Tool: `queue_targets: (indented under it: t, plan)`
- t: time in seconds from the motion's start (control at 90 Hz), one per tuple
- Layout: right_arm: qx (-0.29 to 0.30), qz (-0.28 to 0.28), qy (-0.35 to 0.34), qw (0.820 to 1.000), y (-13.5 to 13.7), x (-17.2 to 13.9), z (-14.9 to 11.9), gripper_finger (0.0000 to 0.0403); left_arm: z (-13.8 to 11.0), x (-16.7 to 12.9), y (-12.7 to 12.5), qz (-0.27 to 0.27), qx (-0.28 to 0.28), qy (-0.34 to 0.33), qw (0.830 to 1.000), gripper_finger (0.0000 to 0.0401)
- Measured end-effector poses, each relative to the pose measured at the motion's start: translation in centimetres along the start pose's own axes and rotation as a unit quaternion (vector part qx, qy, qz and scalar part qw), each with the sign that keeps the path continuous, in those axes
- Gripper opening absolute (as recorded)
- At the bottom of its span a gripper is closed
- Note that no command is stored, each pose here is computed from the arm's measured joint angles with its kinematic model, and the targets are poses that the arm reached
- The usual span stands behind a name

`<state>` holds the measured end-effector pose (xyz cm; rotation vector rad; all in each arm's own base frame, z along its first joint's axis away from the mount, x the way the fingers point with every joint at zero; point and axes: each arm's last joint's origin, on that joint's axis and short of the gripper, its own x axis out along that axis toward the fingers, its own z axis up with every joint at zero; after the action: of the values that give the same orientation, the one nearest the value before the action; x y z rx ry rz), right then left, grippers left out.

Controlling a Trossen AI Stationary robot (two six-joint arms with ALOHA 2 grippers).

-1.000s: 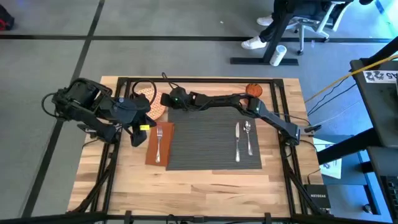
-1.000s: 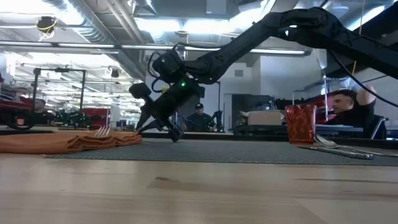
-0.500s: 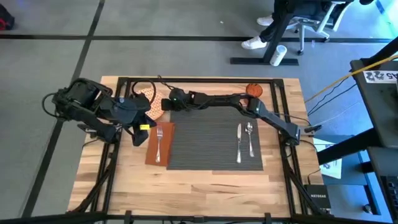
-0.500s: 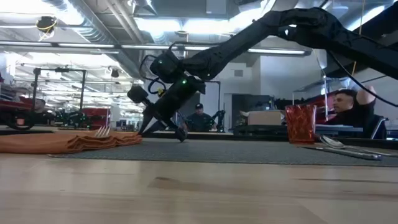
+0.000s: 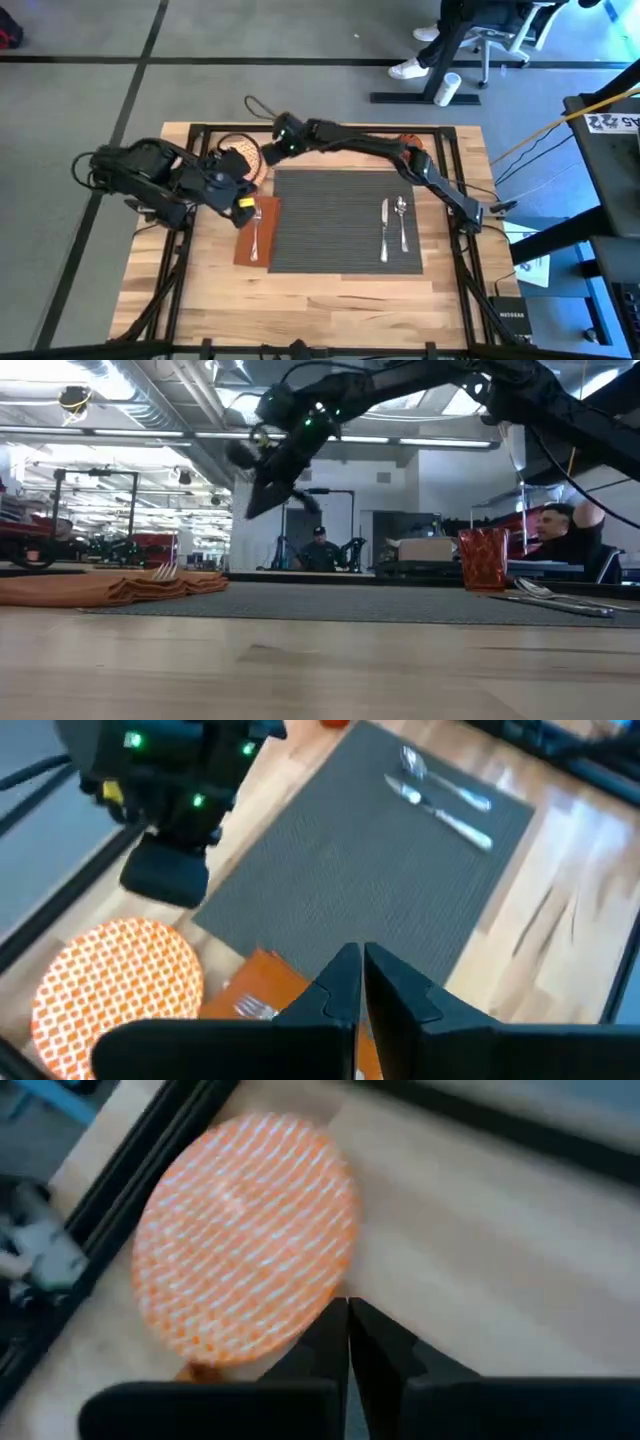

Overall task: Set table place
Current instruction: Put the orange plate on the gray tablemat to the left of the silver fork

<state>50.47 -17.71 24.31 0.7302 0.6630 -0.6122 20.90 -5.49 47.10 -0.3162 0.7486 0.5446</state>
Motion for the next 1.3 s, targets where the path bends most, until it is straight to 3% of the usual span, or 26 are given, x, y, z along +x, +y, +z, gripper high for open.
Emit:
queue_targets:
  t: [0.3,0.556,0.889,1.111,1.3]
  plan:
    - [-0.023,-0.003,-0.076,0.997,-1.9,-8.4,5.5,0.0,0.2,-0.7,0.8,0.019,0.0,-0.032,0.999,0.0]
    - [-0.075,0.005,-0.152,0.985,-1.7,-19.0,7.6,0.0,1.0,0.6,2.1,0.056,-0.026,-0.027,0.998,0.0]
    - [-0.112,0.034,-0.199,0.973,-0.9,-31.2,5.7,0.0,1.7,5.3,5.2,0.111,-0.045,0.066,0.991,0.0]
    - [-0.137,0.043,-0.184,0.972,0.0,-35.2,3.1,0.0,0.6,9.2,7.0,0.157,-0.045,0.14,0.977,0.0]
    - [-0.165,0.025,-0.158,0.973,1.0,-37.0,0.4,0.0,-0.6,13.3,7.8,0.141,-0.048,0.176,0.973,0.0]
